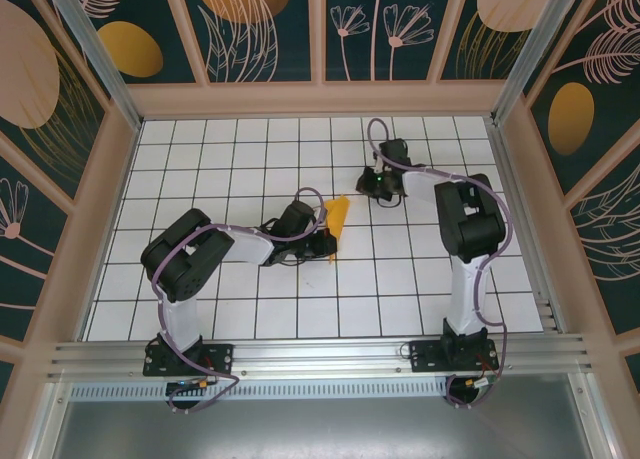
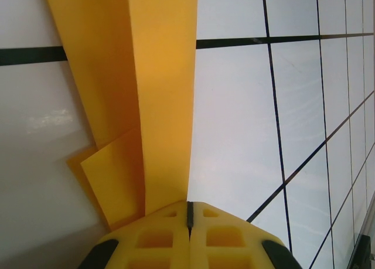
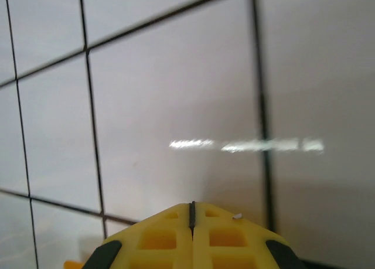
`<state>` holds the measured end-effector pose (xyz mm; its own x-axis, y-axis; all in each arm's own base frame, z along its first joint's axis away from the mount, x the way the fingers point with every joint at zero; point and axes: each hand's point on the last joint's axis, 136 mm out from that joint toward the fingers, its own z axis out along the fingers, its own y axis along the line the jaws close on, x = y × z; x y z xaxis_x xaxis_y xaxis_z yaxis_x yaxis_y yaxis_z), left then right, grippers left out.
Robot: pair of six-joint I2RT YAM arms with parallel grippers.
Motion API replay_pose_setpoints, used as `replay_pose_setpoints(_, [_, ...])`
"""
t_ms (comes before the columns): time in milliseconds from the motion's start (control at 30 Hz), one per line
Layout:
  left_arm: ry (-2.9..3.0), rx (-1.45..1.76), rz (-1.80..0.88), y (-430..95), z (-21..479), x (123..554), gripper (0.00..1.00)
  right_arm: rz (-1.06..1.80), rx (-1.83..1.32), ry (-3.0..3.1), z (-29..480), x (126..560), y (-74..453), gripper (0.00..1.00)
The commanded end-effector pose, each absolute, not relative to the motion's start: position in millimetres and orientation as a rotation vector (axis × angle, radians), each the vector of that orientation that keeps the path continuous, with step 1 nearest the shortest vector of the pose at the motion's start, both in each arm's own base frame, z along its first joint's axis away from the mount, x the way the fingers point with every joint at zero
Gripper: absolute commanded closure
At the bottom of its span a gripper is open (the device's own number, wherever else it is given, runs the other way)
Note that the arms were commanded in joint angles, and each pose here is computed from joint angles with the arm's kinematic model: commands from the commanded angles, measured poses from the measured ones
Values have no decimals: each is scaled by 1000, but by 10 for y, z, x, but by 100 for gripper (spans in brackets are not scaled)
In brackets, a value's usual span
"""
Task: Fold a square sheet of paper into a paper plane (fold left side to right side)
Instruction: Fold the wing for the fifth time at the center of the table.
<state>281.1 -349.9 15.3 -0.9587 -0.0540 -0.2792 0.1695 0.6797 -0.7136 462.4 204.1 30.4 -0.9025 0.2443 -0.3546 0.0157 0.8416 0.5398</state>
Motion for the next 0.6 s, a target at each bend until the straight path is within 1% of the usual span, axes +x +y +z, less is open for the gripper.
replay_pose_setpoints(0, [2853,60,-968,-3181,-386,2421,98,741,127,2497,777,4664,2051,96])
replay_pose_setpoints(133, [2851,59,-968,-3177,-389,2421,97,857,62,2490,902,4250,2282,95])
replay_pose_setpoints(233, [2847,60,-970,-3179,-384,2423,97,972,21,2513,853,3914,2547,95])
replay_pose_setpoints(300, [2849,60,-970,-3176,-384,2420,97,1026,10,2530,803,3775,2687,95])
replay_pose_setpoints(400, [2841,64,-973,-3183,-370,2432,97,1072,22,2559,681,3670,2807,95])
replay_pose_setpoints(567, [2839,65,-974,-3188,-364,2431,97,1049,65,2625,396,3654,2814,95])
